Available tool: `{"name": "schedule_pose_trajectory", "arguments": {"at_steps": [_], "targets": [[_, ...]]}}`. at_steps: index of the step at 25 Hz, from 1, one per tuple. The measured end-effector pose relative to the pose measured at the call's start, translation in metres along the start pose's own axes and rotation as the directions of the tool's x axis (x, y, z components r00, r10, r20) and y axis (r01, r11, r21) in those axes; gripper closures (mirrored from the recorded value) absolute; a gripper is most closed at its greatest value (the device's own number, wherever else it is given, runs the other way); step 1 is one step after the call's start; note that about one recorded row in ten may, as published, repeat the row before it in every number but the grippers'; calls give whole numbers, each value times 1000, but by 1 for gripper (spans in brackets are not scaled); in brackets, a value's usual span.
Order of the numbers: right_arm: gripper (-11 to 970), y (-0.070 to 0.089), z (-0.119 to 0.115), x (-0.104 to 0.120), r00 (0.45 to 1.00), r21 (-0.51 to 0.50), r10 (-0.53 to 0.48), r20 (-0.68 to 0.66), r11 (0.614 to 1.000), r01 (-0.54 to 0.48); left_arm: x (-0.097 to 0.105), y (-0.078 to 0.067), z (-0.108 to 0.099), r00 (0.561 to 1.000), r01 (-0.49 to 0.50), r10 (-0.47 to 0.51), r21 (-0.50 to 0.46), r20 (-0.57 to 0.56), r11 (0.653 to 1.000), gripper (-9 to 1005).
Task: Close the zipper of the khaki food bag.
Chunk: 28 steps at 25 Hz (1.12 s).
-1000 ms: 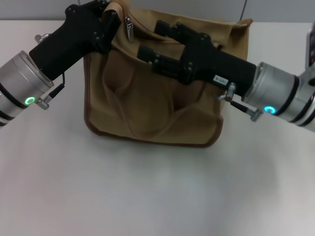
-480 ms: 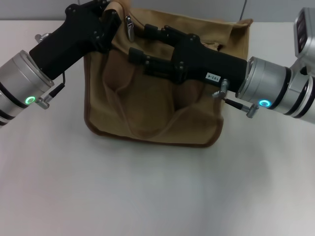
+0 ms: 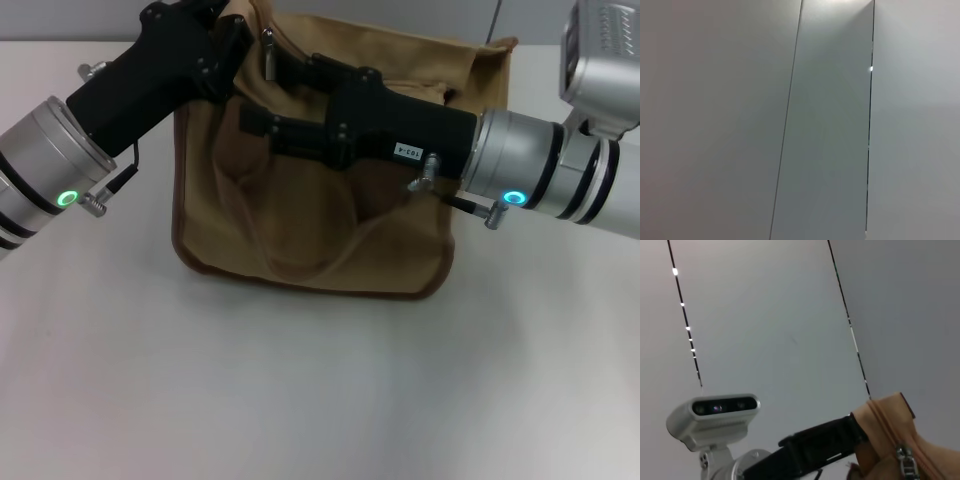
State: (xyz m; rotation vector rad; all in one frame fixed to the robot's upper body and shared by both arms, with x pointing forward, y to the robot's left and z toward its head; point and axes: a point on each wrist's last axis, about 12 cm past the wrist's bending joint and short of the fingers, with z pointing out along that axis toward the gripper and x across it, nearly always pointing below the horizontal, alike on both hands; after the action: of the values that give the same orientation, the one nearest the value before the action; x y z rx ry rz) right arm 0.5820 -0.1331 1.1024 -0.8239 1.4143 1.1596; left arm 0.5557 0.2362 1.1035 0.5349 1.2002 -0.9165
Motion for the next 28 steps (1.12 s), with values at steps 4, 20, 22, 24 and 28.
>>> {"name": "schedule_pose_trajectory", "arguments": {"at_steps": [4,20,22,24,28], "targets": [[132,-1,1,0,1000,9,3,2,1000,-3,0,0,0,1000,-1,1,-1,-1,1000,928],[166,3,8,-2,1000,-20,-11,5,1000,11,1,1,1,1000,-6,6,-5,-5,1000,924],[170,2,8,-2,1000,-19,-17,5,1000,17,1,1,1,1000,-6,6,-6,-5,1000,923],[213,1,10,-5,999,-9,-34,12,999,34,1,1,1,1000,-6,6,-7,-6,1000,923],[376,0,11,-6,999,-4,-34,21,999,34,1,1,1,1000,-6,6,-8,-8,1000,922]]}}
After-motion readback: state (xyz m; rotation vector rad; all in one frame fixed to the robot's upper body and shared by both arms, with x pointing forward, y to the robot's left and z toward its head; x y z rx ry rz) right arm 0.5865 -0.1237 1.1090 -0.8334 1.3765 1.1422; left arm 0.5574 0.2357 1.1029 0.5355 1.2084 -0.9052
